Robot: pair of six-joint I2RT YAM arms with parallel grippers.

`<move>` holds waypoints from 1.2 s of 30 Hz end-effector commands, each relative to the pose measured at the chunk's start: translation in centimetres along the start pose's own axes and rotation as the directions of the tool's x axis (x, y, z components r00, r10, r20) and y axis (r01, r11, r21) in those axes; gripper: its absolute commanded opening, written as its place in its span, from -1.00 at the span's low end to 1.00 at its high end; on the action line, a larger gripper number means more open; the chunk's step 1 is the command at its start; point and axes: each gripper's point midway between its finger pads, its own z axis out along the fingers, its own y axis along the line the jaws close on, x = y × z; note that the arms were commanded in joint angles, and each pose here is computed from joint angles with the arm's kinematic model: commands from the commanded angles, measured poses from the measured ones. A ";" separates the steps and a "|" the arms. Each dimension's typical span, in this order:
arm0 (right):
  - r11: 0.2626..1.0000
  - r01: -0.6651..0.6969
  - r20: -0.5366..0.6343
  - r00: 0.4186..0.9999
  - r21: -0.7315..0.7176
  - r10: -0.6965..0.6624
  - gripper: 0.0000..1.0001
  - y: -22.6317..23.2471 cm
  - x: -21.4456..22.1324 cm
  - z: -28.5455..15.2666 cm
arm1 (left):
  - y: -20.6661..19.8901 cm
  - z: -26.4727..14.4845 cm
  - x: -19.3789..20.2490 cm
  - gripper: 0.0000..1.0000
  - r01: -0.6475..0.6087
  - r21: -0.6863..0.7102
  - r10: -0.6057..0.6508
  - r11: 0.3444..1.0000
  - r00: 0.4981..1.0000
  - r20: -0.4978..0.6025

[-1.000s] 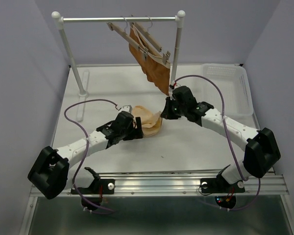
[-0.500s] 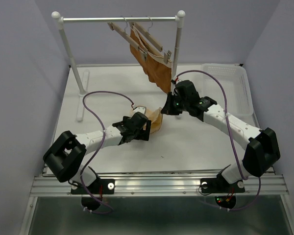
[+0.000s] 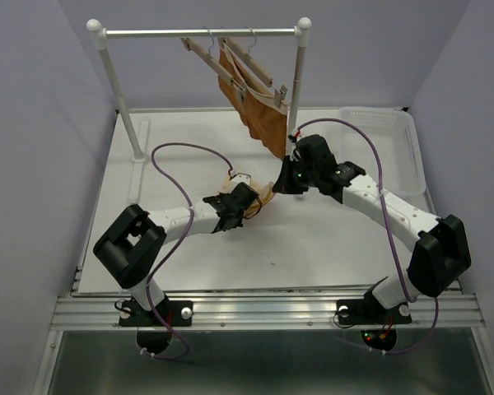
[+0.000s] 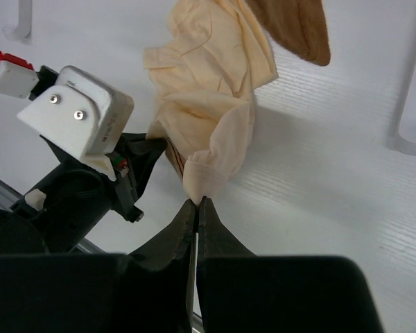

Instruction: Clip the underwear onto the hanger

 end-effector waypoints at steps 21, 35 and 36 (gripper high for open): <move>0.992 -0.015 0.307 0.951 0.125 -0.024 -0.99 -0.6 -8.1 -3.2 | 11.2 -8.4 -14.2 -0.58 0.179 -0.286 -0.081 0.941 0.943 0.324; 0.994 0.095 -0.137 0.985 -0.052 -0.101 1.00 -2.6 7.8 -4.8 | 8.2 -10.1 -2.7 0.98 0.350 -0.171 -0.344 0.921 0.937 0.067; 0.993 0.108 -0.119 0.986 -0.052 -0.113 1.00 -2.4 7.1 -4.9 | 8.0 -10.3 -3.4 0.98 0.361 -0.152 -0.351 0.920 0.932 0.088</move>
